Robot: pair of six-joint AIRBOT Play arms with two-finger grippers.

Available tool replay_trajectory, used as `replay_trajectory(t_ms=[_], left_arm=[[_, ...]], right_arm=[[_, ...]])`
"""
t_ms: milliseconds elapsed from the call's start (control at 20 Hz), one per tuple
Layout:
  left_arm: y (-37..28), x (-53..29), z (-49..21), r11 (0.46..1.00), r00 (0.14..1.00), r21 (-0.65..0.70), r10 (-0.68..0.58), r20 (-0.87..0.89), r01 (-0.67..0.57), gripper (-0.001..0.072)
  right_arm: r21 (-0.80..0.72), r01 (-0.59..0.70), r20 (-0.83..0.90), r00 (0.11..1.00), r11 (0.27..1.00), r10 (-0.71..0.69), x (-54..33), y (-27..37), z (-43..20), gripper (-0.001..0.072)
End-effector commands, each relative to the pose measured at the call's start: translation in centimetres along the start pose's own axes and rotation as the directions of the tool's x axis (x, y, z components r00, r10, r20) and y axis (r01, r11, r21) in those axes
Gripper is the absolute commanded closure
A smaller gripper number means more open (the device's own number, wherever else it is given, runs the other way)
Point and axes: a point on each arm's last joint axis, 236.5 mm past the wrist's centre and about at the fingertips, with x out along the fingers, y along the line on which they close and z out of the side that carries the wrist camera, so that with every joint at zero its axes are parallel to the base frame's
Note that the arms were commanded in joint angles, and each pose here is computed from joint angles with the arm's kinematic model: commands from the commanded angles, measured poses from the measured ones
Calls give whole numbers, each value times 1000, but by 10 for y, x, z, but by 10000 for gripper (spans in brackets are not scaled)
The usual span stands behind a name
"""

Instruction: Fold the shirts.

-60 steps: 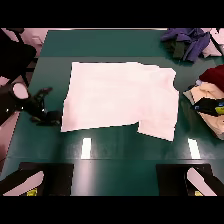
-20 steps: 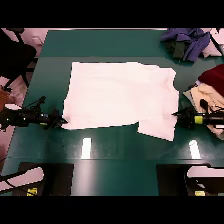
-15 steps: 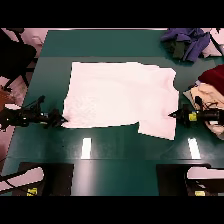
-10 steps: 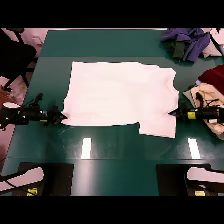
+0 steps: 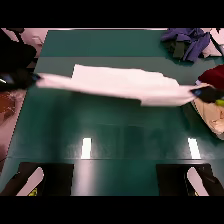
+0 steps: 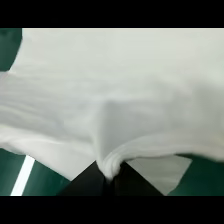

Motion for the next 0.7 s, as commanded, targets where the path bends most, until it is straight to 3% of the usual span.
replay_trajectory(t_ms=[0, 300, 500, 650], left_arm=[[-92, -93, 80, 973, 947, 229, -46, 317, -29, 685], [-196, -187, 114, 884, 864, 461, -174, 472, -73, 685], [-234, -241, 115, 794, 819, 571, -178, 546, -208, 685], [-234, -263, 118, 747, 795, 589, -137, 591, -309, 685]], right_arm=[[-247, 141, 292, 954, 959, -66, -85, 75, 65, 691], [-388, 308, 394, 908, 869, -145, -160, 132, 106, 690], [-390, 395, 492, 853, 832, -174, -212, 169, 119, 690], [-332, 404, 497, 843, 852, -206, -223, 174, 129, 691]])
